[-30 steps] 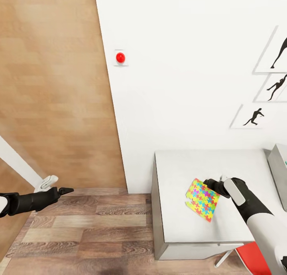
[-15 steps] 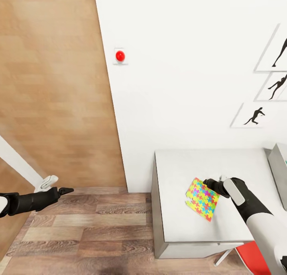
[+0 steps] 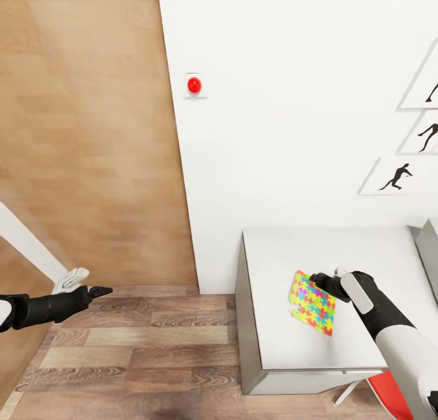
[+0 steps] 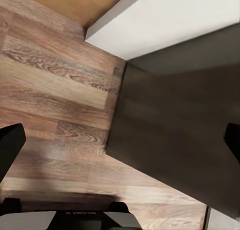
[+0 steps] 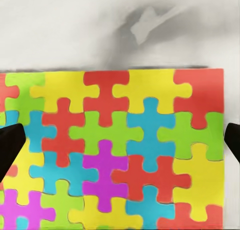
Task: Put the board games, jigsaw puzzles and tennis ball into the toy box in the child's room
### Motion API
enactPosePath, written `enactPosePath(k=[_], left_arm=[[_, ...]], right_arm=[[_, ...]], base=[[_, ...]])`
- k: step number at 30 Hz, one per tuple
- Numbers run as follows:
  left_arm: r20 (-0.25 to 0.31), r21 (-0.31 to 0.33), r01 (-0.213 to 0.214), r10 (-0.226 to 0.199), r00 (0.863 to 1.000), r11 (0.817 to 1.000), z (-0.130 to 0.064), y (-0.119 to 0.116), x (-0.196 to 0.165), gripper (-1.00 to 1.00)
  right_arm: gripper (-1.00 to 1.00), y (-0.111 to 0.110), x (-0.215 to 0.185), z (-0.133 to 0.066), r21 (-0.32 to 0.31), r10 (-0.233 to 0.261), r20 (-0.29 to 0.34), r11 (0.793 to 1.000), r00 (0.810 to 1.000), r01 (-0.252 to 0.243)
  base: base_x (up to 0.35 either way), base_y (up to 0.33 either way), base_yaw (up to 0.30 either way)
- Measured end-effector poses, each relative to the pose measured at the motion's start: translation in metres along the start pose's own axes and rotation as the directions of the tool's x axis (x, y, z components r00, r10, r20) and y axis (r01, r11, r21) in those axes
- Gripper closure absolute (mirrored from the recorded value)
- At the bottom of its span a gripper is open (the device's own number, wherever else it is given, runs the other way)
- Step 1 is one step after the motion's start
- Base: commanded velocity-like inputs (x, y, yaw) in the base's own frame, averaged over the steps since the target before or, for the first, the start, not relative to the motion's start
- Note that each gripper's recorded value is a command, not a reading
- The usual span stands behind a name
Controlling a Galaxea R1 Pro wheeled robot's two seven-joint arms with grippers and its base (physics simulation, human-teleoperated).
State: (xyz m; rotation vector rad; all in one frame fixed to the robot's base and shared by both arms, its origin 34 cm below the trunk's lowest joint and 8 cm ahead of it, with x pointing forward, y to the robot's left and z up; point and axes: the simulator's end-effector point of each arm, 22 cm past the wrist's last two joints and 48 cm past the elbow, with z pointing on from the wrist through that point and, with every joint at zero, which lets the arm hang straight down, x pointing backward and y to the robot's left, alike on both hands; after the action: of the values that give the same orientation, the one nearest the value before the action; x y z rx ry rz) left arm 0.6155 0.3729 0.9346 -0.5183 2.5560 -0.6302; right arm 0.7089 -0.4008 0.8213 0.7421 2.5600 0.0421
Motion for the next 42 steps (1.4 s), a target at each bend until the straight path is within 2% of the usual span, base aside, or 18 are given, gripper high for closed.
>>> enactPosePath(k=[17,42], left_arm=[[0.001,0.000,0.000,0.000,1.000,1.000,-0.0002,-0.0001,-0.0002,-1.00],[0.000,0.001,0.000,0.000,1.000,1.000,-0.0002,-0.0003,-0.0002,-1.00]], right_arm=[[-1.00,0.0015,-0.0010,-0.0006,-0.003,0.000,0.002,1.000,1.000,0.000],[-1.00,0.0010,-0.0001,-0.0003,-0.003,0.000,0.000,1.000,1.000,0.000]], base=[[0.062,0.255,0.000],[-0.059,0.124,0.000]])
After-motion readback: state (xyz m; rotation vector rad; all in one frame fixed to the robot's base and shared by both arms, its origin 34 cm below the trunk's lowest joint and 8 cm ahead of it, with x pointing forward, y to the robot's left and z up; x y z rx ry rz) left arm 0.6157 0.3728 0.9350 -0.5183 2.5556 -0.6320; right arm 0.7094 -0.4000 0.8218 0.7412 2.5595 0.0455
